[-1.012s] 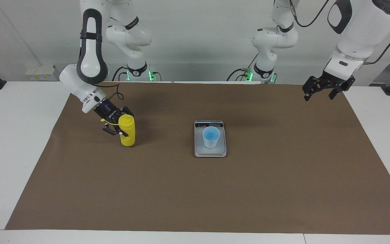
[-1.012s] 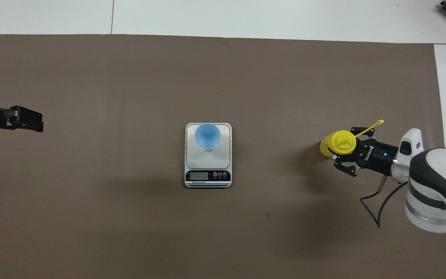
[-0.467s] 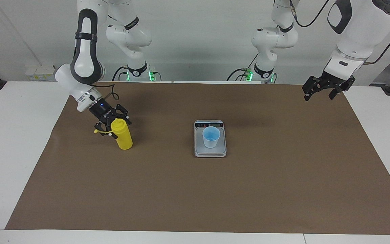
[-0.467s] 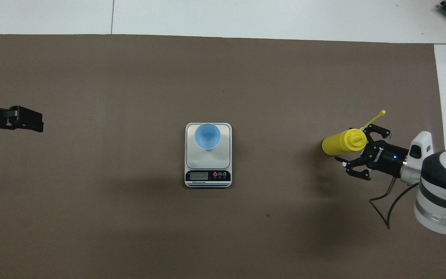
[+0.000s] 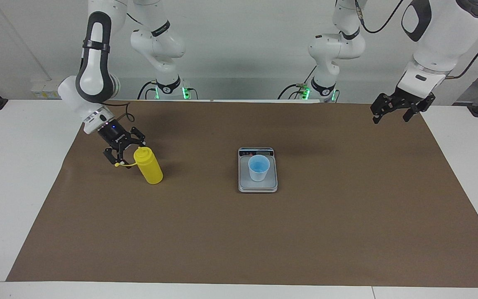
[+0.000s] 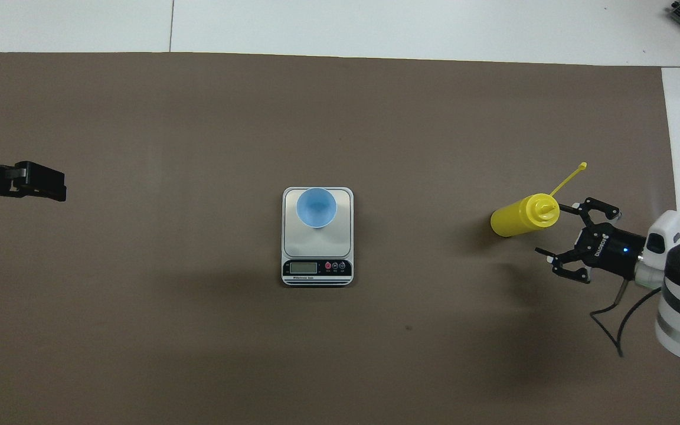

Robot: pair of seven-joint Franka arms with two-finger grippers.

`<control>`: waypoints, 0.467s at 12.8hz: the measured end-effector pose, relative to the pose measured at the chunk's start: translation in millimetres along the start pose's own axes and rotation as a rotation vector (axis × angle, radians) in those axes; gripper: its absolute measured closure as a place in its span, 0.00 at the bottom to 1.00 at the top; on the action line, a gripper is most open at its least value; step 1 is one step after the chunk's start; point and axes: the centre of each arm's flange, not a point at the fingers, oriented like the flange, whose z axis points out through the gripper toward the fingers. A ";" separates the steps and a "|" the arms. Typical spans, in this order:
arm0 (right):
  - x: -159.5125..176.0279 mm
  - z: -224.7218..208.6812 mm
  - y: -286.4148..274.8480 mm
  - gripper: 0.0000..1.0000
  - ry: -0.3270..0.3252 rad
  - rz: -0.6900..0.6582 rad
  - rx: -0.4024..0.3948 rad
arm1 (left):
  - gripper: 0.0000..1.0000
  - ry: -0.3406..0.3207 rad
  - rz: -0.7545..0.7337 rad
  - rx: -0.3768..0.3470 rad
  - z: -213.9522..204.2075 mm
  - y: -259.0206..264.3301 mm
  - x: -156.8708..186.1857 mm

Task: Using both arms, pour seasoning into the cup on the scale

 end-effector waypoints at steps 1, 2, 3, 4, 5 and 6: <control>-10.1 -8.8 1.7 0.00 -0.041 -0.027 0.013 | 0.00 0.000 0.000 0.000 0.0 0.0 0.0; -20.9 -20.5 4.5 0.00 -0.081 -0.051 0.019 | 0.00 0.000 0.000 0.000 0.0 0.0 0.0; -29.1 -33.2 9.0 0.00 -0.116 -0.075 0.020 | 0.00 0.000 0.000 0.000 0.0 0.0 0.0; -32.3 -46.0 15.6 0.00 -0.149 -0.112 0.026 | 0.00 0.000 0.000 0.000 0.0 0.0 0.0; -27.8 -58.6 25.7 0.00 -0.185 -0.166 0.032 | 0.00 0.000 0.000 0.000 0.0 0.0 0.0; -17.8 -70.2 37.6 0.00 -0.222 -0.223 0.031 | 0.00 0.000 0.000 0.000 0.0 0.0 0.0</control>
